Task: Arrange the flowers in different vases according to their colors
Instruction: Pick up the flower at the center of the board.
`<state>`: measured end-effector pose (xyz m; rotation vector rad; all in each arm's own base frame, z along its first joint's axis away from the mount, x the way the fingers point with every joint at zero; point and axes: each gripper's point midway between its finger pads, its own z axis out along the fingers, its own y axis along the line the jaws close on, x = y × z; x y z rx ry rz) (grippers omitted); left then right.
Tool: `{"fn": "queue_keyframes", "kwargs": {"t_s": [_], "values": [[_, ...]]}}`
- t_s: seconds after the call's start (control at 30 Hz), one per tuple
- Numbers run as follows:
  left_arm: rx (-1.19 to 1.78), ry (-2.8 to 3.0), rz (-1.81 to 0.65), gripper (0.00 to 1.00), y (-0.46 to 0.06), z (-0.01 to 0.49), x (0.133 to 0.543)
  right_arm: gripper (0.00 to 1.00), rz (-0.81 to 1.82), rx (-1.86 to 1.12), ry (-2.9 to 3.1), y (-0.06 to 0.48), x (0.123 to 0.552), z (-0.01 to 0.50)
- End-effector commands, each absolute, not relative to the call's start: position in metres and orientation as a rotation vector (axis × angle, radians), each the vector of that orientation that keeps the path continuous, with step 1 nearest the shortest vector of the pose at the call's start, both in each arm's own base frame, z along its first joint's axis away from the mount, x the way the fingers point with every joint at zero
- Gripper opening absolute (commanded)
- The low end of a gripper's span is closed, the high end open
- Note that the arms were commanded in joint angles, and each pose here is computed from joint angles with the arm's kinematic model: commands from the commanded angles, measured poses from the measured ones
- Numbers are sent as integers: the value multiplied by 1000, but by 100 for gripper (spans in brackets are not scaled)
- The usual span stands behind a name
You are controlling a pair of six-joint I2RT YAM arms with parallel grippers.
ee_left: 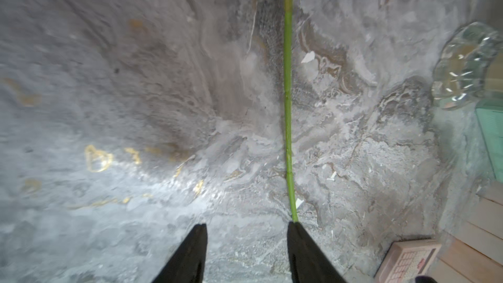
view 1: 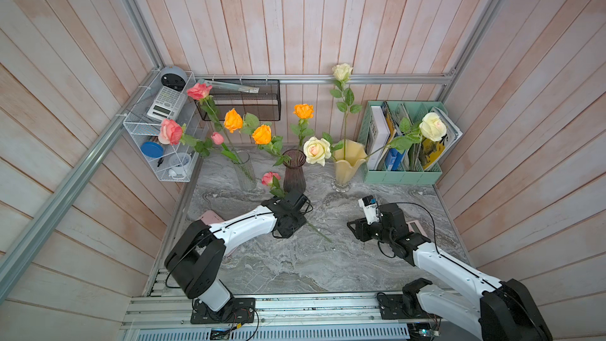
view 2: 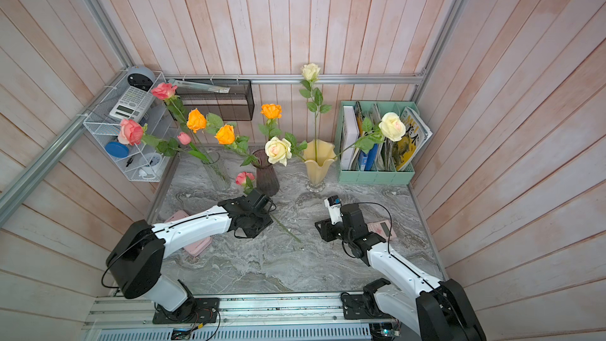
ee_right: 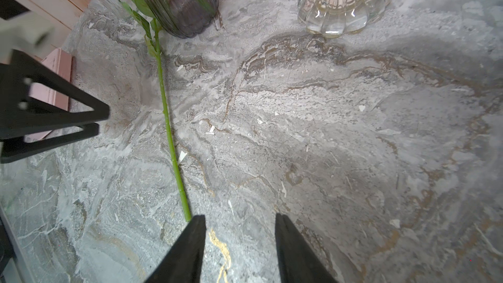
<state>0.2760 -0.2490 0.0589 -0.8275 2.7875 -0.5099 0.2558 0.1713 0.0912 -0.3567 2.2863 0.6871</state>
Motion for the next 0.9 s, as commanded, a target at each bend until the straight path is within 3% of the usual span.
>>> {"fn": "queue_keyframes", "kwargs": {"t_s": [0.0, 0.87], "values": [[-829, 2850, -583, 52, -267, 61, 284, 48, 690, -346, 2254, 170, 256, 95], [-901, 3011, -369, 49, -244, 35, 313, 48, 677, -371, 2165, 166, 253, 106]]}}
